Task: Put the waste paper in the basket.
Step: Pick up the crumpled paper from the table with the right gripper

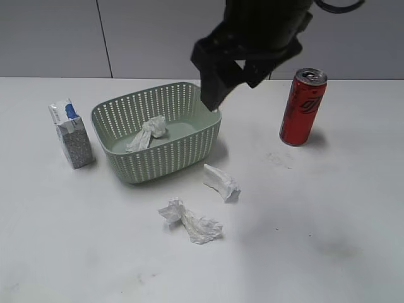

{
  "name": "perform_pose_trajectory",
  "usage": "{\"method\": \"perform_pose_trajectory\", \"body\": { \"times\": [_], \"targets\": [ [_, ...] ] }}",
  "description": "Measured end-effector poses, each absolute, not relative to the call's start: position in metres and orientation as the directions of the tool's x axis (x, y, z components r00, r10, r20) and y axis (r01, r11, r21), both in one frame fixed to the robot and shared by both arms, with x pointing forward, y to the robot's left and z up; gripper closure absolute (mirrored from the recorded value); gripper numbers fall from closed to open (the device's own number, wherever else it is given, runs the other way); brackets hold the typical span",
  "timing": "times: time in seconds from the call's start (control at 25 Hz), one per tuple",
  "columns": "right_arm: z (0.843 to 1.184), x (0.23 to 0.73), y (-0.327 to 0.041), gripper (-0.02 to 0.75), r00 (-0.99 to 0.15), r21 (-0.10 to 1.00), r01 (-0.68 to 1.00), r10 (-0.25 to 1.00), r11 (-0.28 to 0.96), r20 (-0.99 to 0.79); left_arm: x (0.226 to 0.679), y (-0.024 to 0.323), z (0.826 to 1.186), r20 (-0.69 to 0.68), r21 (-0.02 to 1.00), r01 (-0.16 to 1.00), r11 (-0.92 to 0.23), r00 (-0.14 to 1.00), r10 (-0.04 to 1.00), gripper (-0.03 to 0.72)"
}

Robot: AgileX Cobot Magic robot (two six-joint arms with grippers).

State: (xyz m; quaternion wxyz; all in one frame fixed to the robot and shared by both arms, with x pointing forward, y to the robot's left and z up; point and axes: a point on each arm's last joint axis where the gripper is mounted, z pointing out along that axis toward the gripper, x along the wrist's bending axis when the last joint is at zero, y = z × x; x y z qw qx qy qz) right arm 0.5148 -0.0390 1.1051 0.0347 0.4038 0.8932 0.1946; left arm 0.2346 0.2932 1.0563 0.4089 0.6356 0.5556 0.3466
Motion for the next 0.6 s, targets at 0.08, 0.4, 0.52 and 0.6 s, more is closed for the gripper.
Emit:
{"method": "perform_pose_trajectory", "body": {
  "times": [0.08,0.4,0.52,0.6],
  "targets": [
    [1.102,0.504,-0.05,0.157,-0.672,0.359,0.71,0.736,0.606,0.085,0.235,0.293,1.056,-0.014,0.905,0.423,-0.048,0.142,0.99,0.097],
    [1.077,0.467,-0.085,0.158,-0.632,0.407,0.73,0.769,0.549,0.096,0.235,0.293,1.056,-0.014,0.905,0.423,-0.048,0.142,0.99,0.097],
    [1.058,0.463,-0.089,0.158,-0.607,0.436,0.74,0.787,0.512,0.108,0.235,0.293,1.056,-0.014,0.905,0.423,-0.048,0.142,0.99,0.097],
    [1.041,0.464,-0.088,0.158,-0.598,0.472,0.735,0.793,0.488,0.112,0.235,0.293,1.056,-0.014,0.905,0.423,-0.048,0.142,0.99,0.097]
  ]
}}
